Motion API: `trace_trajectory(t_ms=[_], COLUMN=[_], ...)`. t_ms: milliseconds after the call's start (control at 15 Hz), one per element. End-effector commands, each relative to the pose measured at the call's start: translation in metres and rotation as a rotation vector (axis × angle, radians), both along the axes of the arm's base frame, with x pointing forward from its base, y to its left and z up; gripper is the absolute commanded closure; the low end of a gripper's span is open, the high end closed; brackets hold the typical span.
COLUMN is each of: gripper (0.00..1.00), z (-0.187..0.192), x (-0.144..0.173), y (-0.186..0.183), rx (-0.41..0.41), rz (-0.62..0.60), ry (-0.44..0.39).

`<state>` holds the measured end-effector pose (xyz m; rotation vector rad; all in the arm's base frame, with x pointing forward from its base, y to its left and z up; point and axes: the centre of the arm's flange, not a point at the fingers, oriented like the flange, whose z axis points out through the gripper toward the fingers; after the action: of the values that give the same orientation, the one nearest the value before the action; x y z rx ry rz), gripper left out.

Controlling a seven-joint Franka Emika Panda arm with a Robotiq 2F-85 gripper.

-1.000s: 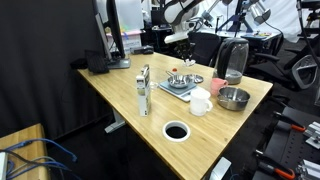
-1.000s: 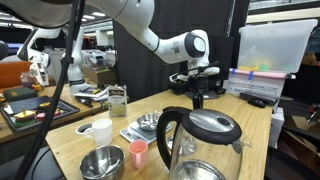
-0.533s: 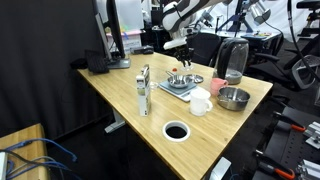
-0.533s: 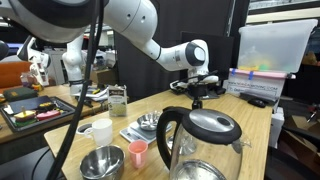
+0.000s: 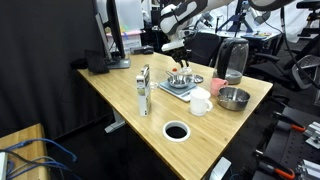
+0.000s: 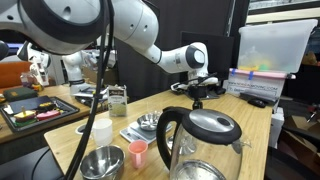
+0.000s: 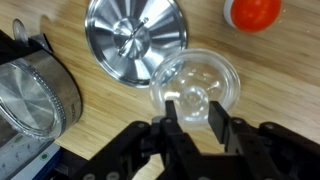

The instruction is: Remove the lid from the glass object and put it on the table

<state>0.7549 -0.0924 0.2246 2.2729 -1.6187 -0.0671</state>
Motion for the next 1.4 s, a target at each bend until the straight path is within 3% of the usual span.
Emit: trace_trajectory(t_ms=[0,267,333,733,1067,1133,1333], gripper=[0.29,0.02,0.00,0.00,0.00,0.00,0.00], z=[0.006,0.010,0.014,0.084,0.142,0.135,0.140], x=[0.014,0.014,0.013,-0.018,-0.069,-0.020,-0.023], y=[-0.002,-0.004,-0.004,-0.003,0.011,0.005,0.007], rx=[0.016,0.015,0.020,0.034,0.131,0.079,0.085], rz=[0.003,0.001,0.005,0.096,0.241,0.185,0.188], ry=[0.018,0.016,0.012,-0.025,0.046,0.012,0.013])
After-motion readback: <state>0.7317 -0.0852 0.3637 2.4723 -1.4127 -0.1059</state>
